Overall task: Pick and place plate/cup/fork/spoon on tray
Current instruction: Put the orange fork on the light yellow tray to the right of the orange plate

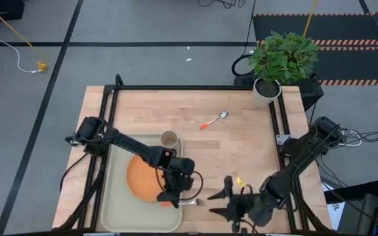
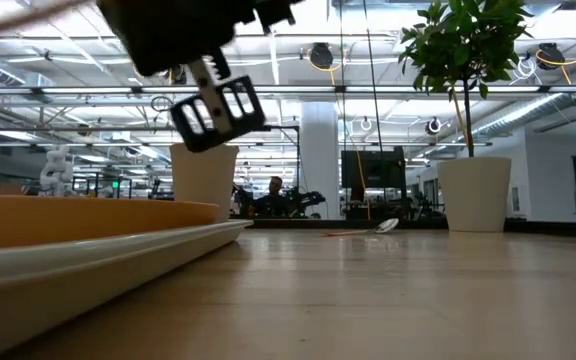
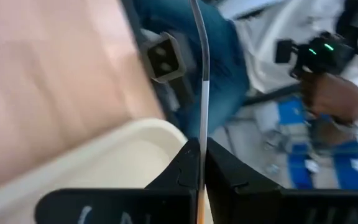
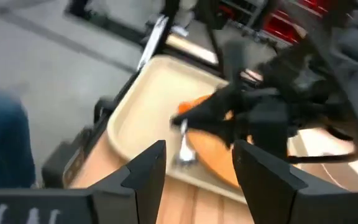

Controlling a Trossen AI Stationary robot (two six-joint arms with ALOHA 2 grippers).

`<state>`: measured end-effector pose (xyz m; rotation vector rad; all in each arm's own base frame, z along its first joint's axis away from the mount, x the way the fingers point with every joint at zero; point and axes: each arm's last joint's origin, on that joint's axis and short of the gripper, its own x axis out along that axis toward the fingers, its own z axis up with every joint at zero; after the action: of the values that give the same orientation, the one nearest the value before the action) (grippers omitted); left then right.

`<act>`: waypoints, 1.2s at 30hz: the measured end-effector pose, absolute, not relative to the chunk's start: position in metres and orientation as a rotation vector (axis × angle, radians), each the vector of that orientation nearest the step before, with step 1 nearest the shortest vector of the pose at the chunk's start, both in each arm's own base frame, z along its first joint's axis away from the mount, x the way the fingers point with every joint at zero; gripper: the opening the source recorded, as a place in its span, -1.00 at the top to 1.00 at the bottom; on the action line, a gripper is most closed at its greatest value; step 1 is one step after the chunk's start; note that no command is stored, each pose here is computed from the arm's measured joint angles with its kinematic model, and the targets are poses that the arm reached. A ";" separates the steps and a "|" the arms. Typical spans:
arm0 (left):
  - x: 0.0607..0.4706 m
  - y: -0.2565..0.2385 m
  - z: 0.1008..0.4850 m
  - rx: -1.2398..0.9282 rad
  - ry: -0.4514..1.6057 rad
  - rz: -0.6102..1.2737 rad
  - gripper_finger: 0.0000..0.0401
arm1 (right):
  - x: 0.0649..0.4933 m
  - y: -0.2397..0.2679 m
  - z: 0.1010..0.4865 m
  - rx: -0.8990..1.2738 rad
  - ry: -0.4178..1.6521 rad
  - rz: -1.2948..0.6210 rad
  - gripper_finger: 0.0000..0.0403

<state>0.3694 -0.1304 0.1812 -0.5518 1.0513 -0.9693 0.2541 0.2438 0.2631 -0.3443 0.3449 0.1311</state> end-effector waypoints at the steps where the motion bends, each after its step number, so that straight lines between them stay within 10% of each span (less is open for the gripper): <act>1: 0.368 -0.132 0.181 -0.564 1.061 -0.996 0.97 | 0.255 0.248 0.259 -0.385 0.352 0.148 0.10; 10: 0.364 -0.141 0.181 -0.662 1.152 -0.951 0.96 | 0.268 0.255 0.248 -0.388 0.371 0.154 0.10; 36: 0.365 -0.141 0.182 -0.779 1.219 -0.903 0.91 | 0.271 0.253 0.236 -1.433 0.291 0.479 0.30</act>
<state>0.3645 -0.1413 0.1821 -0.7786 1.2190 -0.9029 0.2709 0.2528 0.2362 -1.4333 0.2907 0.4793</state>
